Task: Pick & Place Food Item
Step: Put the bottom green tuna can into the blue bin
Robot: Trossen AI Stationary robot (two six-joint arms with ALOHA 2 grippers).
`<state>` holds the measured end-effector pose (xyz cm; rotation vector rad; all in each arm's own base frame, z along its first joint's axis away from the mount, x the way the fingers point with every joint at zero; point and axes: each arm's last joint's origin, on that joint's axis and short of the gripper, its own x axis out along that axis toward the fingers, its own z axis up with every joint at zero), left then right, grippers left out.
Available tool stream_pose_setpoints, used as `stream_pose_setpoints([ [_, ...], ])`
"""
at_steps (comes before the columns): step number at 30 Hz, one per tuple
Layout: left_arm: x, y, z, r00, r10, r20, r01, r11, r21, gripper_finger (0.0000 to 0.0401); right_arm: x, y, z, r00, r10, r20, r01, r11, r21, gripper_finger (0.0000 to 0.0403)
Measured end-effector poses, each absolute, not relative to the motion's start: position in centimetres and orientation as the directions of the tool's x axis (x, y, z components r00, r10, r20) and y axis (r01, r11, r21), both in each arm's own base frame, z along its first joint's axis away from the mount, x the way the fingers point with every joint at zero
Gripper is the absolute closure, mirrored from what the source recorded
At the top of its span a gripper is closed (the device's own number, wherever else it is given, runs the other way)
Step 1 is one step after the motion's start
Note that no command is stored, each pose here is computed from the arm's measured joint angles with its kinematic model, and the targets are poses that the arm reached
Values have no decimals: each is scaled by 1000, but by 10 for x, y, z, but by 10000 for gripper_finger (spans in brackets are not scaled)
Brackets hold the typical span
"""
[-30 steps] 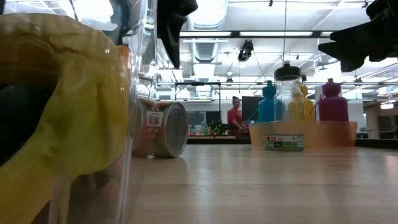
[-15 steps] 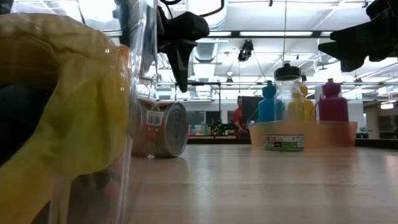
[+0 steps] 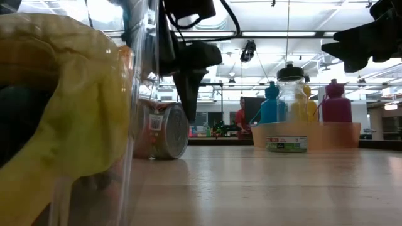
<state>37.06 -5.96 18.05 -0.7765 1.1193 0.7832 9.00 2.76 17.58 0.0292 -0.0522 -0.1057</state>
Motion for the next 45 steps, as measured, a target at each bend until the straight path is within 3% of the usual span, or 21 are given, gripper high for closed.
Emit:
stream_pose_setpoints([
  [11,372,-59,173,219,124,-968,-854,504,-129,63,90,28,176,993,-106,50,105,994,32,186],
  [28,372,-59,172,217,121,-969,-852,507,-128,259,90,28,176,993,-106,50,105,994,32,186],
  [45,374,-59,182,233,119,-965,-841,523,-139,261,90,28,176,993,-106,50,105,994,32,186],
])
